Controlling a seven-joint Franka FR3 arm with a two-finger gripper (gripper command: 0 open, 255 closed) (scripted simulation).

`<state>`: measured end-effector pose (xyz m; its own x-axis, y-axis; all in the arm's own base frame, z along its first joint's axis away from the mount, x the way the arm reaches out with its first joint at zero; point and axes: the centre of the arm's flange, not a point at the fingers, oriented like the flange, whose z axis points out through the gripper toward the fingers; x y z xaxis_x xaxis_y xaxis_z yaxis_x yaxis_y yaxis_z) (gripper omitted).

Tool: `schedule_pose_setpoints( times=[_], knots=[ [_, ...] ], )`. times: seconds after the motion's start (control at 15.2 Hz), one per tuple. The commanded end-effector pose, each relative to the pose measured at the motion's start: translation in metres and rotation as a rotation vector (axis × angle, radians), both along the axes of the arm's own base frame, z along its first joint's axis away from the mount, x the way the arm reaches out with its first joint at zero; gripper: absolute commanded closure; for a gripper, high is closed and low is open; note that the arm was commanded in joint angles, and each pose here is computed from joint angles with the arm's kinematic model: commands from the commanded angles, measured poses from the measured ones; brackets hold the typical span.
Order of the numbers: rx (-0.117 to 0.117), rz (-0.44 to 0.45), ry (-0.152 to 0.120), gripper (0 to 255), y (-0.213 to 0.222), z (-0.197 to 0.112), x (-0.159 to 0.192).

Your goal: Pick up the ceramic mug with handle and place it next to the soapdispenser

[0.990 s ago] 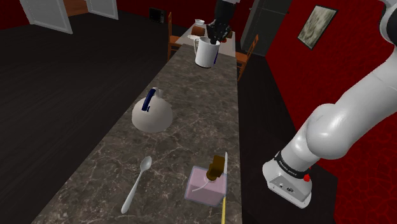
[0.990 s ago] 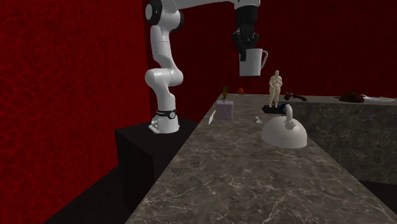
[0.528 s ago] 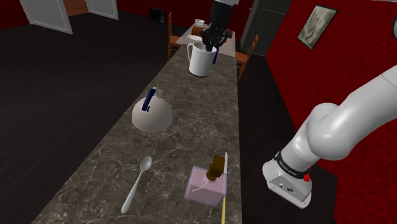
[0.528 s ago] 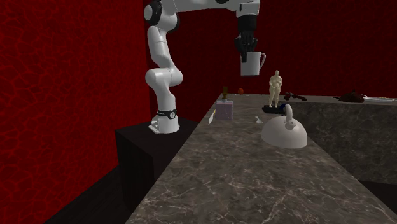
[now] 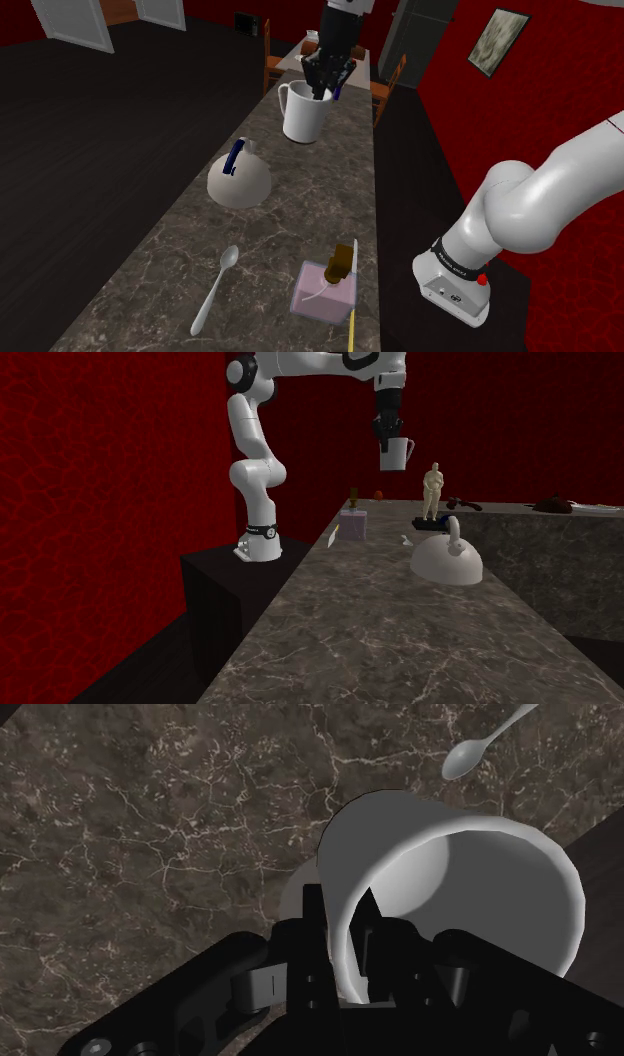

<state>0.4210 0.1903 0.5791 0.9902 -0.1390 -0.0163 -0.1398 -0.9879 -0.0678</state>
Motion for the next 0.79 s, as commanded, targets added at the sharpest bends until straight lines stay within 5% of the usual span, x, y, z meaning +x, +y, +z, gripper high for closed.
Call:
schedule_pose_setpoints(
  times=[0.0,0.73],
  knots=[
    [0.0,-0.002,0.0,255,0.024,-0.001,-0.011],
    [0.0,-0.002,0.0,255,0.153,0.0,-0.078]
  ],
)
